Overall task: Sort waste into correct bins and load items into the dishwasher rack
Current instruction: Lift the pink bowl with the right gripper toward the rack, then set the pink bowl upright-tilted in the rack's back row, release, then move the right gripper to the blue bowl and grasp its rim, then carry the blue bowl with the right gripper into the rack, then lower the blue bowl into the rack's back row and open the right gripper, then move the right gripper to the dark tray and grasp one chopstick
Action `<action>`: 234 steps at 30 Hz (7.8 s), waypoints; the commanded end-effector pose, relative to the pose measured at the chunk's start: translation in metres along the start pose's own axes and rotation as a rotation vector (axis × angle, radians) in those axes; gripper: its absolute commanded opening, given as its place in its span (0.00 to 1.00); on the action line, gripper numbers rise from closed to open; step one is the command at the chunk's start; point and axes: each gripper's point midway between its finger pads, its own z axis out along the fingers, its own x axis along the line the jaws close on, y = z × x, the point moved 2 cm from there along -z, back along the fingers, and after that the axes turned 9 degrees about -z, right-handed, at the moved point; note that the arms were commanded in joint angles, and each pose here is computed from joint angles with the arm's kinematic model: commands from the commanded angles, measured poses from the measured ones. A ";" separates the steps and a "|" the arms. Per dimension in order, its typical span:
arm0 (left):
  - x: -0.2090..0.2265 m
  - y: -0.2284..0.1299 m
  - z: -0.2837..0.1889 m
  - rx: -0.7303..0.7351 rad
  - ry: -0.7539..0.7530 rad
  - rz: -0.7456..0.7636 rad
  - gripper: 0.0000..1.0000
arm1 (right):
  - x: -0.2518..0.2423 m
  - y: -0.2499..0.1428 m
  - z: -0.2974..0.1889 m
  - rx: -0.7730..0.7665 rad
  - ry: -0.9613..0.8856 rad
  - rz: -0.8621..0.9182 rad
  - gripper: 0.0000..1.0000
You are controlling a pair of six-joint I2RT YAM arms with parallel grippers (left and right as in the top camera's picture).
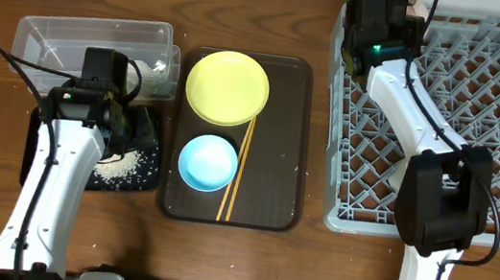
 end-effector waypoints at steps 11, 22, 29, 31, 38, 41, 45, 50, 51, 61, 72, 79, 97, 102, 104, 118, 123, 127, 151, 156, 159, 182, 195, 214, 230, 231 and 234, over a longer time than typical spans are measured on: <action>0.001 0.002 -0.004 -0.011 0.001 -0.005 0.60 | 0.026 -0.020 0.001 0.043 0.001 -0.110 0.01; 0.001 0.002 -0.004 -0.011 0.001 -0.005 0.60 | 0.051 -0.036 -0.032 0.074 0.056 -0.131 0.01; 0.001 0.002 -0.004 -0.010 0.001 -0.005 0.60 | 0.059 -0.062 -0.049 0.186 0.191 -0.093 0.01; 0.001 0.002 -0.004 -0.011 0.001 -0.005 0.61 | 0.056 -0.063 -0.055 0.209 0.238 -0.074 0.03; 0.001 0.002 -0.004 -0.011 0.002 -0.005 0.68 | 0.025 -0.036 -0.092 0.156 0.352 -0.012 0.42; 0.004 0.002 -0.004 -0.017 0.022 -0.005 0.70 | 0.029 -0.025 -0.125 0.127 0.543 -0.008 0.48; 0.023 0.003 -0.005 -0.031 0.123 -0.030 0.71 | 0.060 -0.025 -0.183 0.148 0.925 -0.010 0.49; 0.051 0.007 -0.007 -0.032 0.188 -0.186 0.72 | 0.100 -0.046 -0.245 0.243 1.279 -0.081 0.50; 0.057 0.008 -0.007 -0.031 0.195 -0.224 0.72 | 0.108 -0.054 -0.257 0.269 1.323 -0.111 0.50; 0.082 0.013 -0.009 -0.029 0.216 -0.349 0.80 | 0.163 -0.124 -0.309 0.435 1.356 -0.363 0.46; 0.083 0.013 -0.009 -0.026 0.217 -0.349 0.80 | 0.203 -0.176 -0.322 0.570 1.281 -0.450 0.25; 0.083 0.013 -0.009 -0.027 0.218 -0.349 0.80 | 0.204 -0.173 -0.311 0.553 1.211 -0.425 0.03; 0.083 0.013 -0.009 -0.026 0.217 -0.349 0.80 | 0.085 -0.061 -0.241 0.249 0.989 -0.143 0.01; 0.083 0.013 -0.009 -0.026 0.217 -0.349 0.80 | -0.003 -0.024 -0.180 0.130 0.721 0.009 0.01; 0.082 0.013 -0.009 -0.027 0.217 -0.349 0.80 | -0.039 -0.013 -0.152 0.093 0.570 0.056 0.01; 0.082 0.013 -0.009 -0.027 0.217 -0.349 0.80 | -0.158 0.016 -0.023 0.000 -0.010 -0.001 0.01; 0.079 0.012 -0.009 -0.015 0.194 -0.350 0.80 | -0.159 0.006 0.001 0.065 -0.157 -0.068 0.01; 0.079 0.012 -0.009 -0.017 0.193 -0.350 0.80 | -0.141 0.001 0.018 0.087 -0.181 -0.106 0.01; 0.078 0.013 -0.009 -0.022 0.190 -0.350 0.81 | -0.049 -0.031 0.033 0.149 -0.146 -0.194 0.01; 0.078 0.013 -0.009 -0.022 0.190 -0.350 0.81 | -0.047 -0.041 0.031 0.180 -0.140 -0.197 0.01; 0.078 0.013 -0.009 -0.022 0.190 -0.350 0.81 | -0.046 -0.050 0.029 0.204 -0.135 -0.183 0.01; 0.078 0.013 -0.009 -0.021 0.190 -0.350 0.81 | -0.054 -0.025 0.038 0.140 -0.295 -0.189 0.01; 0.078 0.013 -0.009 -0.021 0.190 -0.350 0.81 | -0.029 -0.022 0.025 0.110 -0.263 -0.213 0.01; 0.078 0.013 -0.009 -0.021 0.190 -0.350 0.81 | 0.023 -0.098 -0.003 0.339 0.084 -0.113 0.01; 0.078 0.013 -0.009 -0.021 0.191 -0.350 0.86 | -0.016 -0.032 -0.121 0.257 0.773 0.173 0.55; 0.078 0.013 -0.009 -0.021 0.191 -0.350 0.87 | -0.008 -0.031 -0.137 0.255 0.890 0.157 0.57; 0.078 0.013 -0.009 -0.021 0.191 -0.350 0.87 | 0.014 -0.033 -0.181 0.284 1.167 0.116 0.61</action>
